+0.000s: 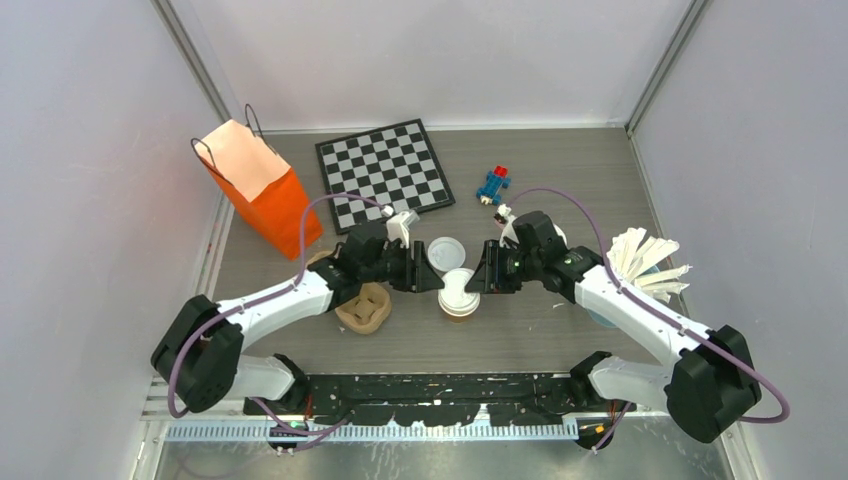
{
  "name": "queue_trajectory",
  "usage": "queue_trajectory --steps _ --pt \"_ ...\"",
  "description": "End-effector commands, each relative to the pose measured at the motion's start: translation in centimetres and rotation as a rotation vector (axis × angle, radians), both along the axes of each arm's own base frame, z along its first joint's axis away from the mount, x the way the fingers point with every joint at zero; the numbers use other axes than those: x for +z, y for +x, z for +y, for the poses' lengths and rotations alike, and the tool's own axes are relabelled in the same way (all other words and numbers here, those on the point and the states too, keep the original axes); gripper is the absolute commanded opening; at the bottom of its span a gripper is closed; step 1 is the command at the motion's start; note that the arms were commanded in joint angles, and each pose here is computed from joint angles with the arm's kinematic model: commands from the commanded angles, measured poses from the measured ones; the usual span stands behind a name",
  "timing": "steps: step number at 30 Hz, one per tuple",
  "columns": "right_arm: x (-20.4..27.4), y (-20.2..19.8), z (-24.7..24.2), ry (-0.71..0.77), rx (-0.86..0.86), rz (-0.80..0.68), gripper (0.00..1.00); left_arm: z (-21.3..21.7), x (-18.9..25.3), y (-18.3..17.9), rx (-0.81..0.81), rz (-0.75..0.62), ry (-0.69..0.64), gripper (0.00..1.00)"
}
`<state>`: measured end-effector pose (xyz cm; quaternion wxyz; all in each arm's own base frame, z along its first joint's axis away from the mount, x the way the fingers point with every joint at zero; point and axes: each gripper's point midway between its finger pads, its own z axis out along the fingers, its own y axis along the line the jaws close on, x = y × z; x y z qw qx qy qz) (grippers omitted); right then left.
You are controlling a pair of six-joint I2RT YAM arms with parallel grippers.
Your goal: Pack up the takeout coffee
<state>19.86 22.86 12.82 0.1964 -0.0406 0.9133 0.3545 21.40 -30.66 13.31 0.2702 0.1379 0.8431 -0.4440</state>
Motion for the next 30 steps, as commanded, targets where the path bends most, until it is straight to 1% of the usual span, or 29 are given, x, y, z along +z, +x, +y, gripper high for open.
queue_trajectory --steps 1,9,12,15,17,24,30 --pt "0.1 0.5 0.3 0.024 0.001 -0.007 0.35 -0.6 0.5 0.1 -0.033 -0.026 -0.026 0.43" --pt "-0.1 0.6 0.2 0.021 -0.002 0.003 0.39 -0.8 0.3 0.0 -0.049 -0.016 -0.027 0.41" --pt "0.1 0.6 0.2 0.028 -0.002 0.000 0.39 -0.9 0.3 -0.1 -0.053 -0.011 -0.029 0.40" --pt "0.8 0.4 0.4 0.048 0.004 -0.005 0.36 -0.9 0.6 -0.1 -0.053 -0.013 -0.035 0.40" --pt "1.5 0.3 0.5 0.069 0.004 -0.010 0.35 -0.9 0.8 -0.1 -0.049 -0.014 -0.038 0.42" --pt "3.1 -0.1 1.0 0.121 0.016 -0.021 0.35 -0.7 1.7 0.0 -0.036 -0.031 -0.043 0.52" --pt "2.5 -0.2 1.2 0.133 0.010 0.000 0.35 -0.3 1.9 -0.2 -0.027 -0.038 -0.040 0.53"
